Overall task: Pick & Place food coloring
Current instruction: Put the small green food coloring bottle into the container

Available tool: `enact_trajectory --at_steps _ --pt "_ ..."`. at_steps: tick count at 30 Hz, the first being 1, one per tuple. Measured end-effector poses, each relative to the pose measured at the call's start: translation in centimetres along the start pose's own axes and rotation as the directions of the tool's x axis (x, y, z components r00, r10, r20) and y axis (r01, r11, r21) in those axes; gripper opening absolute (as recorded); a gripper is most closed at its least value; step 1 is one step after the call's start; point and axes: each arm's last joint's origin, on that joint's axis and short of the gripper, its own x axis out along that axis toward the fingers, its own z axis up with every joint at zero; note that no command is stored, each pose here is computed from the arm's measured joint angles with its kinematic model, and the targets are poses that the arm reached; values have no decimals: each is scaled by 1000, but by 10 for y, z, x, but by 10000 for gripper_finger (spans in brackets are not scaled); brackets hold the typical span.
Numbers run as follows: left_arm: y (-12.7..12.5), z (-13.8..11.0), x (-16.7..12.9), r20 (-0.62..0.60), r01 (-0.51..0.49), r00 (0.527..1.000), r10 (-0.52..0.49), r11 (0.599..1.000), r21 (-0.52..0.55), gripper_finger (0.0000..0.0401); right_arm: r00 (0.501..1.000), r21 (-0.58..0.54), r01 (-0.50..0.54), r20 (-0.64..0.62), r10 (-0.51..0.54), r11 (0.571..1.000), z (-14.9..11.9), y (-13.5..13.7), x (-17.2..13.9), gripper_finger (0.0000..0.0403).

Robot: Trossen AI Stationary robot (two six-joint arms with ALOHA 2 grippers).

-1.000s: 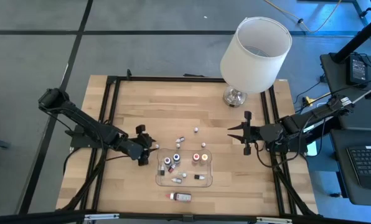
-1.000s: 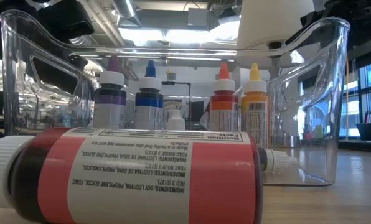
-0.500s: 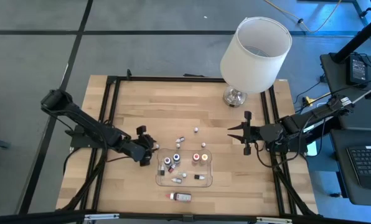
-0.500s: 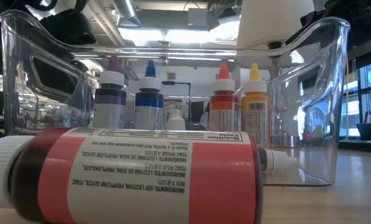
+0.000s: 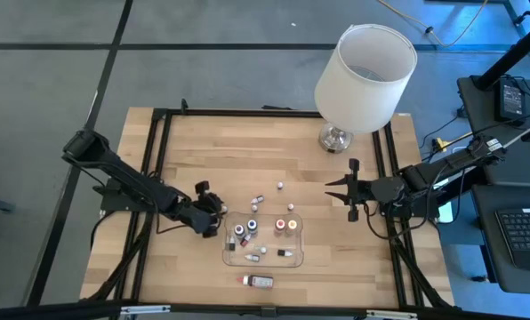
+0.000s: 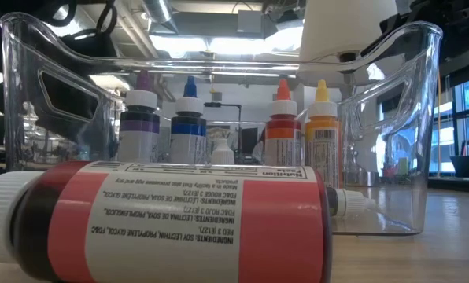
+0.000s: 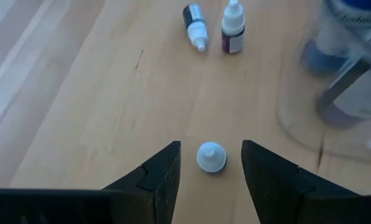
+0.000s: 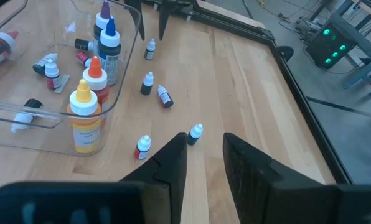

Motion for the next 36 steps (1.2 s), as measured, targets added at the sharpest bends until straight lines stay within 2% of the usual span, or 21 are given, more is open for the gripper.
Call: enact_trajectory --at_steps 19,25,31,36 --pt "3 -4 18 -45 -56 997 57 998 12 161 1000 0 0 0 0 1000 0 0 0 107" --pt "4 -3 19 -54 -39 998 40 999 13 123 1000 -1 0 0 0 1000 0 0 0 107" --pt "3 -3 19 -46 -32 998 36 996 80 72 1000 -1 0 0 0 1000 0 0 0 107" --pt "2 -1 19 -31 -25 999 28 995 92 59 1000 0 0 0 0 1000 0 0 0 107"
